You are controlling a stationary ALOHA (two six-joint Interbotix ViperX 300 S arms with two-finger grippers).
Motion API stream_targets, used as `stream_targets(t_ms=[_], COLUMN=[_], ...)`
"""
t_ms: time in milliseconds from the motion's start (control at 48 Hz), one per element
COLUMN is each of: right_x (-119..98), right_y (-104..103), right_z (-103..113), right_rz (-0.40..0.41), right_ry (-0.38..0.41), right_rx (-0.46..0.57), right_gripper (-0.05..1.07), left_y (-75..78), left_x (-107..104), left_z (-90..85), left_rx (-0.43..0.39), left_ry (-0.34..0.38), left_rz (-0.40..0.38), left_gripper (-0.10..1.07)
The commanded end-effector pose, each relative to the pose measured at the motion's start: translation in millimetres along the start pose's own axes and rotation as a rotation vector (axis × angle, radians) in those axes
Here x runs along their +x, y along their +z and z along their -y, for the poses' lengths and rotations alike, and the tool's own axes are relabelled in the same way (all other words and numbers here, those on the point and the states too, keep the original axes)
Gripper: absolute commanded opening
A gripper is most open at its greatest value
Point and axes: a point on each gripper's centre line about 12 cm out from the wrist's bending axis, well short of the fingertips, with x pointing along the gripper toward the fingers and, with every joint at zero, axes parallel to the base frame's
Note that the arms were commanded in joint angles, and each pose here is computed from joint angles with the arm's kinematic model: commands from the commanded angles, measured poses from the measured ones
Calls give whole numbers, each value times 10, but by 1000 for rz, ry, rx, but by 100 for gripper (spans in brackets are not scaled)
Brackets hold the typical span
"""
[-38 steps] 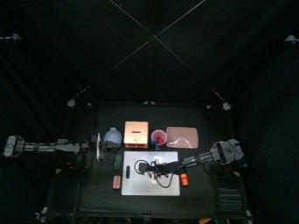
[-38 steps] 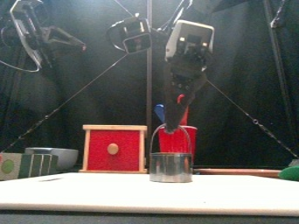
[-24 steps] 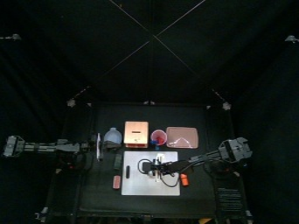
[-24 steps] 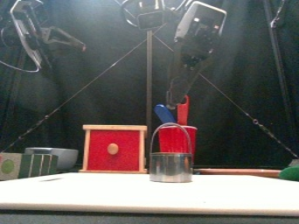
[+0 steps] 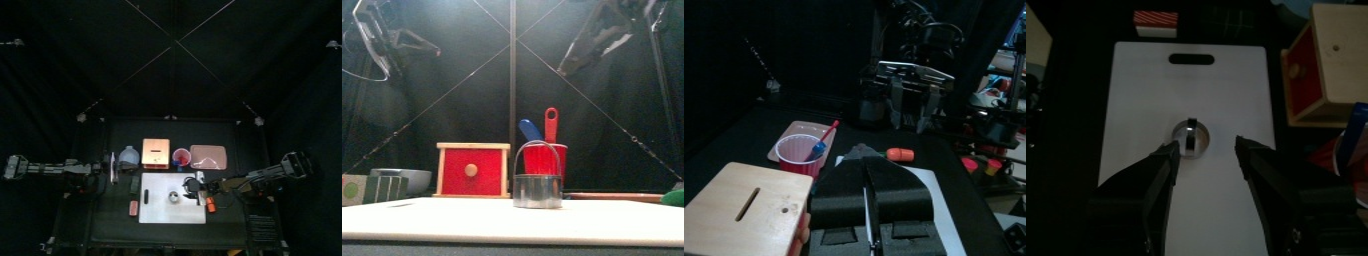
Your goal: Grab drawer handle
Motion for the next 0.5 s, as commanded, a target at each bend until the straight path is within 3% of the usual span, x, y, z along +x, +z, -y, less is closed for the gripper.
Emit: stream_targets(t_ms=[0, 208, 479], right_x=[-164, -312, -312], right_y=[-39, -281, -363], right_z=[60, 205, 313], right_rz=[101, 208, 208], right_ry=[22, 35, 7], right_rx=[2, 33, 48], right_gripper=[83, 83, 83], left_y=[69, 29, 4], left_x=[18, 8, 1], left_z=[23, 110, 108], left_rx=[28, 80, 76], left_ry=[-13, -64, -64], left_rz=[29, 15, 8], left_gripper=[7, 7, 7])
